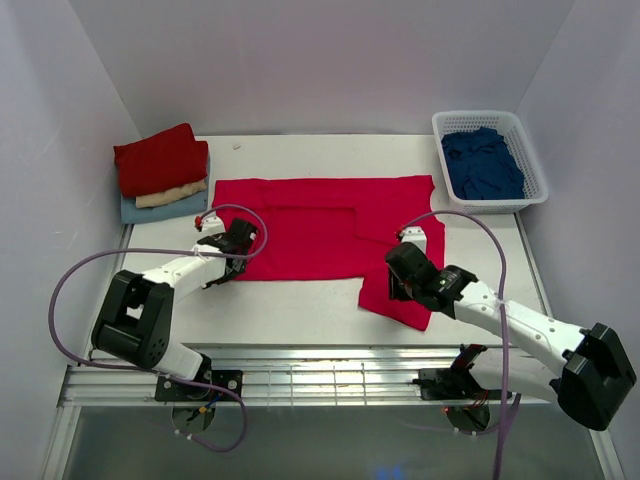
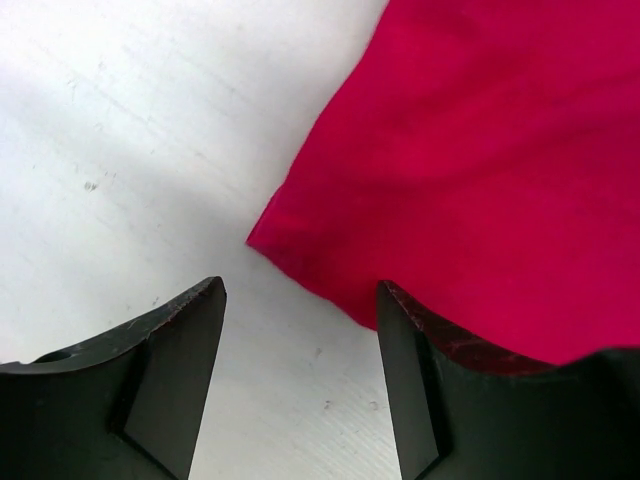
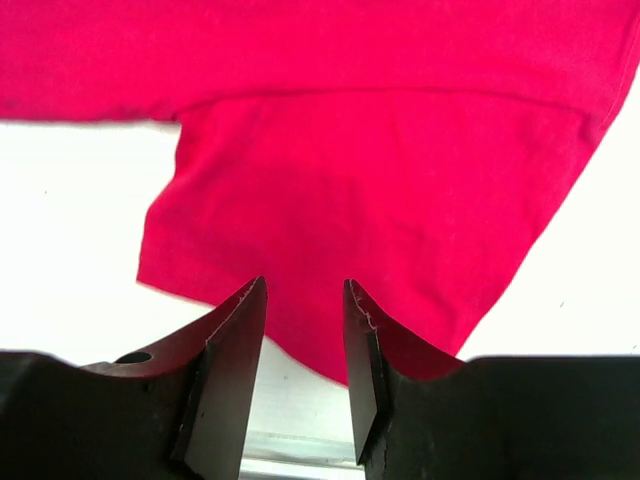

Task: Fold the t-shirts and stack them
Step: Fold the tshirt

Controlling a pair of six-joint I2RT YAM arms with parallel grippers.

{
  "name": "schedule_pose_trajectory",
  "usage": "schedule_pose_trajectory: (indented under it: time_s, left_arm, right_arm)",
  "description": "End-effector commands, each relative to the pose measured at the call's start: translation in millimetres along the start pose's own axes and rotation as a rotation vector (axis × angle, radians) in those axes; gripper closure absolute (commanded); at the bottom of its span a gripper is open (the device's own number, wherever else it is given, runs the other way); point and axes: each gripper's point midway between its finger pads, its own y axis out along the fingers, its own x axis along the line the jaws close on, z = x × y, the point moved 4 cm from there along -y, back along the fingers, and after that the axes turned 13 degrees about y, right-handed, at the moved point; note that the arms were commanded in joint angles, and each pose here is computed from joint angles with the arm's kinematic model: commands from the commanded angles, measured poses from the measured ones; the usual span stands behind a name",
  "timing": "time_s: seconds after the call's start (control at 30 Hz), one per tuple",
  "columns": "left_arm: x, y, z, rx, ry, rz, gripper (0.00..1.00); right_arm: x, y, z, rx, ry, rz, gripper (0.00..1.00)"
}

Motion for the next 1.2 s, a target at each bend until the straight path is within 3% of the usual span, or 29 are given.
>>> schedule_pose_trajectory:
  time_s: [0.0, 0.63, 1.17]
  left_arm:
    - [14, -6, 6, -0.003, -0.096, -0.051, 0.28]
    - [13, -12, -14, -0.172, -0.209, 0.147, 0.32]
    - [17, 16, -10, -0.078, -0.246, 0.190, 0.38]
  right_arm:
    - [-7, -8, 19, 0.003, 0.078, 0.024, 0.58]
    - [-12, -5, 49, 0.039, 0.032, 0.176, 0.60]
    - [-14, 1, 57, 0.063, 0.009, 0.234, 0.61]
